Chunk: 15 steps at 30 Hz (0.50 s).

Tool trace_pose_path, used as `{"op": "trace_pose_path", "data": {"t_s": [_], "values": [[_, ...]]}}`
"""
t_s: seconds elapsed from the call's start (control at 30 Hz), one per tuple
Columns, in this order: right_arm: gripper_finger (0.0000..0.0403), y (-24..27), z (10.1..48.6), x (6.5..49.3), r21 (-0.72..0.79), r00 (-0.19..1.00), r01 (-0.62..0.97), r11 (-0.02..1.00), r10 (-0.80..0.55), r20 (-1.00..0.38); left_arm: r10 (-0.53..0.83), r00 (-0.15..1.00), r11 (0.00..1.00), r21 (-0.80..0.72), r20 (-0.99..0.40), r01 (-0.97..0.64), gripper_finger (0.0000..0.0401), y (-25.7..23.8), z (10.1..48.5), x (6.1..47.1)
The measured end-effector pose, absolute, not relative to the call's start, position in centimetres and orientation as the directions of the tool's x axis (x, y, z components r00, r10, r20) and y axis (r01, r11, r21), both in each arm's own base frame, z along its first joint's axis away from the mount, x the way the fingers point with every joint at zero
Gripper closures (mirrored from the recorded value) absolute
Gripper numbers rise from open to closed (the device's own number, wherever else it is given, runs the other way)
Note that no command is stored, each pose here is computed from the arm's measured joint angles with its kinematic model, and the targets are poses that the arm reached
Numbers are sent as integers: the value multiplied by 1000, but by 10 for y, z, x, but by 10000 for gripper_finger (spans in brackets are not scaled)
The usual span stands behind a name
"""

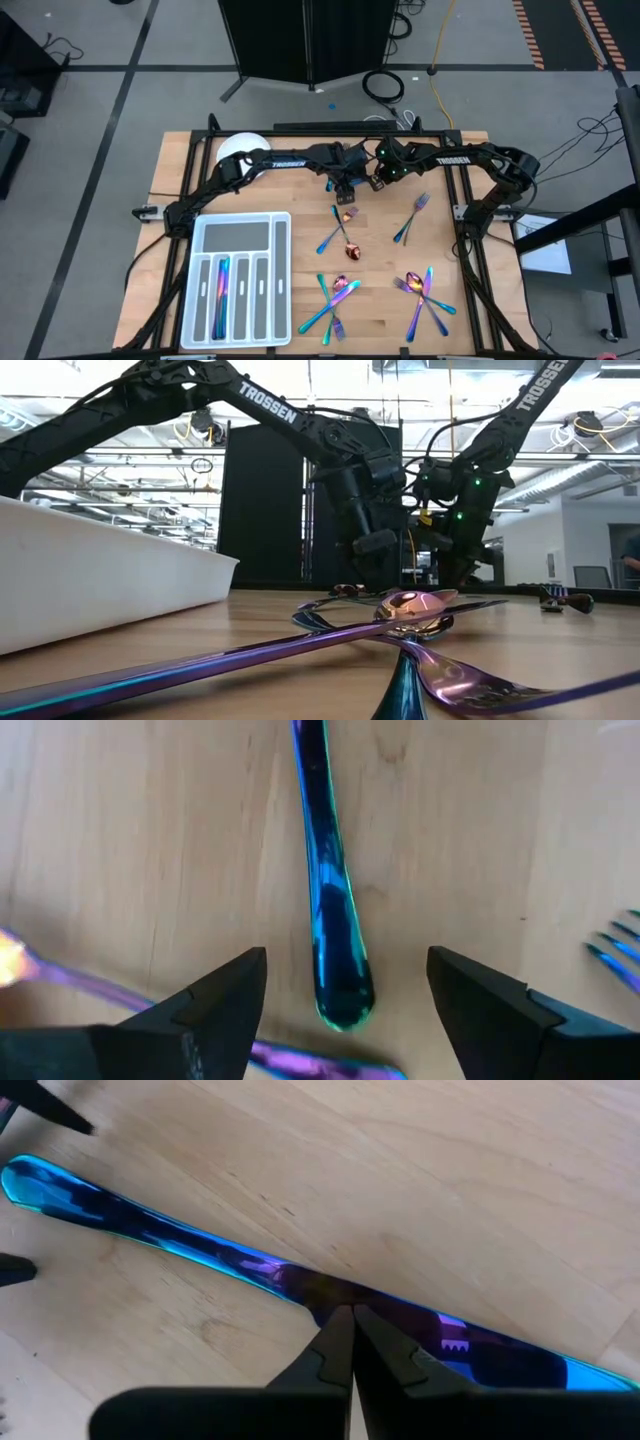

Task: Sort silverware
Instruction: Put the iridescent blue knife in the silverware tray

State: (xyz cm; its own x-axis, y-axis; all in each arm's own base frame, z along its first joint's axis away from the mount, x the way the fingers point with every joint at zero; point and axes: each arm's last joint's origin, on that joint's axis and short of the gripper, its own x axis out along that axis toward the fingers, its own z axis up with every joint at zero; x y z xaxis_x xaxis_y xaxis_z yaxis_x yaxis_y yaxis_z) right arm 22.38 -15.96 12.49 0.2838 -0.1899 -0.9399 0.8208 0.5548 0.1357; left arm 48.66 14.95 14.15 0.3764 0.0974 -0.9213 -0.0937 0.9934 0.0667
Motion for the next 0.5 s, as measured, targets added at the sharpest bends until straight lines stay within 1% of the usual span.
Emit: {"op": "trace_pose_path", "data": {"t_s": [0.17, 0.3, 0.4, 0.5], "values": [[403, -159, 125, 224, 135, 284, 818, 559, -189, -940, 105, 369, 993, 79, -924, -84, 123, 145, 135, 490], [403, -159, 125, 224, 142, 290, 813, 565, -181, -940, 18, 379, 995, -22, -925, -101, 124, 144, 128, 490], [403, -159, 125, 224, 147, 293, 811, 567, -176, -940, -35, 375, 987, -92, -926, -133, 138, 146, 122, 489], [403, -159, 125, 224, 151, 297, 809, 567, -174, -939, -53, 364, 985, -109, -930, -135, 163, 146, 121, 488]]}}
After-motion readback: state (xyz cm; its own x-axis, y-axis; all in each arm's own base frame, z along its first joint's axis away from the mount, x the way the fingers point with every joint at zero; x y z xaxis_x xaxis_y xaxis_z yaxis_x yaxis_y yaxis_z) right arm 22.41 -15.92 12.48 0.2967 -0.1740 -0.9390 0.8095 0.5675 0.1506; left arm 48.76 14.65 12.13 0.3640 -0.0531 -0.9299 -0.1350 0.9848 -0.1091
